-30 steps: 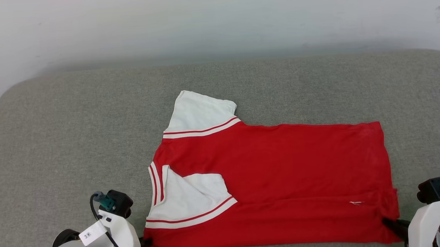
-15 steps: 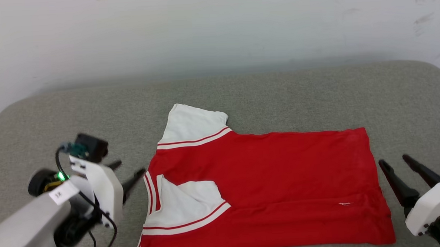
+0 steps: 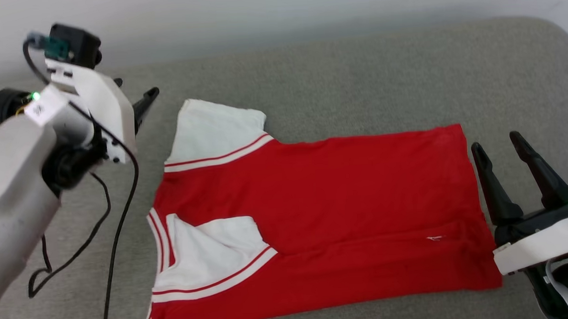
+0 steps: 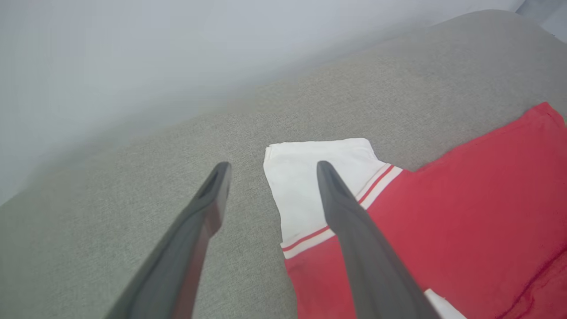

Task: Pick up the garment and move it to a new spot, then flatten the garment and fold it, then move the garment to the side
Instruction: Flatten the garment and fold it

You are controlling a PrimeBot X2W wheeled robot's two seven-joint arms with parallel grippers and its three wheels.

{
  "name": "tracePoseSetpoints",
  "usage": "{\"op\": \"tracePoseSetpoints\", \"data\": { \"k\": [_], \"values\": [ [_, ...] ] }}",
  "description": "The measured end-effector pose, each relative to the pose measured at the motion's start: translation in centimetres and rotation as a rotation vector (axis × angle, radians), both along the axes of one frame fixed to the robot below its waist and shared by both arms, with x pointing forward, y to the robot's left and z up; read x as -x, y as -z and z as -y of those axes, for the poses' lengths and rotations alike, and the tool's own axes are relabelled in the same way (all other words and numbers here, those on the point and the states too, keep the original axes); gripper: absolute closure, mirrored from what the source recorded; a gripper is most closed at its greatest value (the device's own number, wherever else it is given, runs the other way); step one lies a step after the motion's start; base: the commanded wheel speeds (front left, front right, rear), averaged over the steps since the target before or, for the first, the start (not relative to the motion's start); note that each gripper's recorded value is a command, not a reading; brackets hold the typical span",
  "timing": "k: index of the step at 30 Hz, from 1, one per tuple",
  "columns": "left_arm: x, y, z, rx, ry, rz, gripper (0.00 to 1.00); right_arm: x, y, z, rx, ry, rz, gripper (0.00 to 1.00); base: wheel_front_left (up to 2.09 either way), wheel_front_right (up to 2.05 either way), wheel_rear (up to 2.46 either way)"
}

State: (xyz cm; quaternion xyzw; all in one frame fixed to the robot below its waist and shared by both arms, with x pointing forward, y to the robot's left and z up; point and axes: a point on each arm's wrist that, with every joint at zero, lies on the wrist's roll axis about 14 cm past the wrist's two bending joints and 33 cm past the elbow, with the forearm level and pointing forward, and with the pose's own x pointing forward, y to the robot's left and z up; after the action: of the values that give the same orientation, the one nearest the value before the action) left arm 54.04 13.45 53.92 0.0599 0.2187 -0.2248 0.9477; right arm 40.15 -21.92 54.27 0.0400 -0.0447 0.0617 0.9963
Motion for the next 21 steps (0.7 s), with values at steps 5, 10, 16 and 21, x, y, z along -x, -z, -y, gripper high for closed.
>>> {"op": "tracePoseSetpoints", "data": {
  "k": [5,10,16,21],
  "values": [
    [-2.5,3.5,0.7,-0.054,0.016,-0.238,0.0,-0.8,1.2,-0.5,0.033,-0.002,-0.036,0.0,0.0,0.0,0.0],
    [-4.4,6.5,1.9,-0.13,0.038,-0.426,0.0,-1.9,2.7,0.0,0.048,0.014,-0.076,0.0,0.0,0.0,0.0],
    [-6.8,10.3,1.8,-0.212,0.03,-0.546,0.0,-3.2,4.9,0.0,0.065,0.012,-0.127,0.0,0.0,0.0,0.0],
    [-7.5,14.5,2.0,-0.242,0.034,-0.639,0.0,-4.2,6.5,0.4,0.079,0.018,-0.156,0.0,0.0,0.0,0.0]
  ]
}}
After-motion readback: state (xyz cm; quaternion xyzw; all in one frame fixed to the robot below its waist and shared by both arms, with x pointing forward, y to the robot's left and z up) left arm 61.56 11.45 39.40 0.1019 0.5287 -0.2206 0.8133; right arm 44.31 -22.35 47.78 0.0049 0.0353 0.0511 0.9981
